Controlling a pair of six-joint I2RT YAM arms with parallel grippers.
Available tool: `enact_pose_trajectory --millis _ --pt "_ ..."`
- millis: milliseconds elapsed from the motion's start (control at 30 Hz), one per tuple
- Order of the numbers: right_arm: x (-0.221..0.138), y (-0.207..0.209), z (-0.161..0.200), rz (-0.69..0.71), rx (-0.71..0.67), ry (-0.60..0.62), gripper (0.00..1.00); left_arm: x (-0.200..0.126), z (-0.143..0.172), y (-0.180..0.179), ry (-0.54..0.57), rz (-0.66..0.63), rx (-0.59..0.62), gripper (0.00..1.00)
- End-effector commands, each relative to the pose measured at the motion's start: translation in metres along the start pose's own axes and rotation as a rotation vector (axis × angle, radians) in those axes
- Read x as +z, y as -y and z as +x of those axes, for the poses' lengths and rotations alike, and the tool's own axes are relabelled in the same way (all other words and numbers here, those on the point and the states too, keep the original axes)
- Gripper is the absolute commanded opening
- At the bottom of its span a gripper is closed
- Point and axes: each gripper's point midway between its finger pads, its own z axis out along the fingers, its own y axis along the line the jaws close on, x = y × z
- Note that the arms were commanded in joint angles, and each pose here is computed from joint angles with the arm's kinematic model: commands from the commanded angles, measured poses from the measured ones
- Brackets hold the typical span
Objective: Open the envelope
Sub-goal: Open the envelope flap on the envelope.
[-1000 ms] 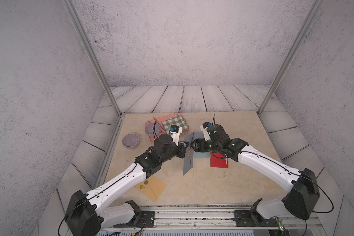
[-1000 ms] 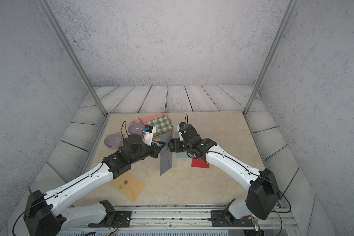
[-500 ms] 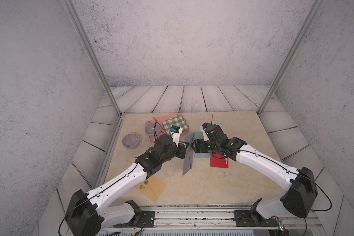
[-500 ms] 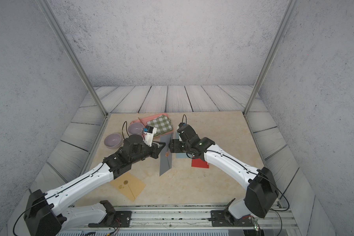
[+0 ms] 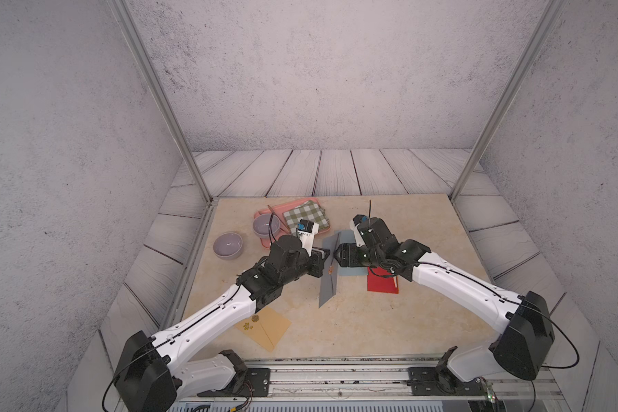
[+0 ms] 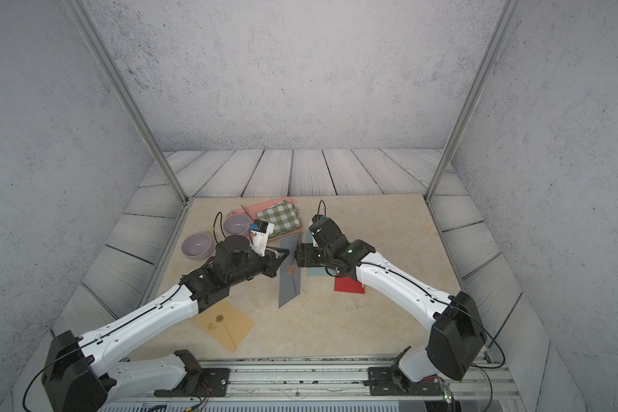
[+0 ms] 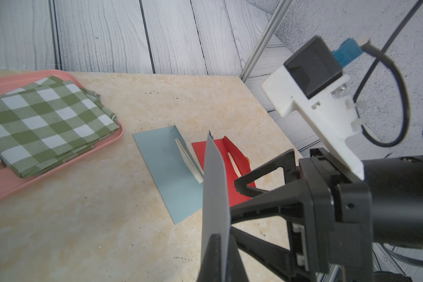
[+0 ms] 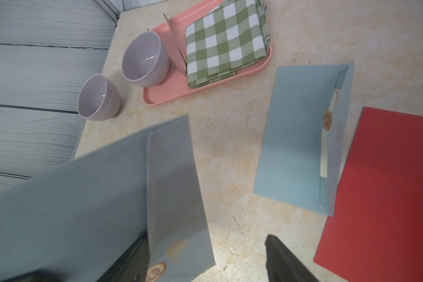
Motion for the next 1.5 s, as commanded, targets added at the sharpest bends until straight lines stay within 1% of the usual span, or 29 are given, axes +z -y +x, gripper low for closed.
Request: enact_pose_trajectory --millis 0,167,333,400,700,900,1133,1367,1467 --pt "-0.01 -0.004 -0.007 -0.014 0.003 0.021 0.77 -0.001 -0.003 0.007 0.016 0.031 0.015 0.0" --pt "-0.01 -0.002 -0.007 -0.002 0.003 0.022 0.77 -0.001 -0.004 0.008 0.014 0.036 0.014 0.0" --pt "-0.009 0.014 -0.006 0.088 0.008 0.014 0.77 0.0 -0.004 0.008 0.011 0.036 0.013 0.0" --pt "-0.009 0.016 -0.006 0.105 0.007 0.011 0.77 0.0 -0.004 0.008 0.012 0.036 0.013 0.0" --pt "-0.007 0.018 -0.006 0.118 0.015 0.002 0.77 0.001 -0.004 0.008 0.01 0.035 0.011 0.0" --pt "-0.001 0.015 -0.001 0.113 0.013 -0.037 0.75 0.0 -0.003 0.008 0.01 0.035 0.011 0.0" --pt "0.0 0.017 0.0 0.124 0.011 -0.045 0.75 -0.001 -0.003 0.008 0.013 0.035 0.013 0.0" --pt "-0.007 0.04 -0.001 0.242 -0.014 -0.016 0.75 -0.003 -0.003 0.004 0.022 0.017 0.014 0.0" --pt "-0.01 0.043 -0.002 0.247 -0.035 -0.004 0.76 -0.005 -0.003 -0.003 0.035 -0.017 0.015 0.0"
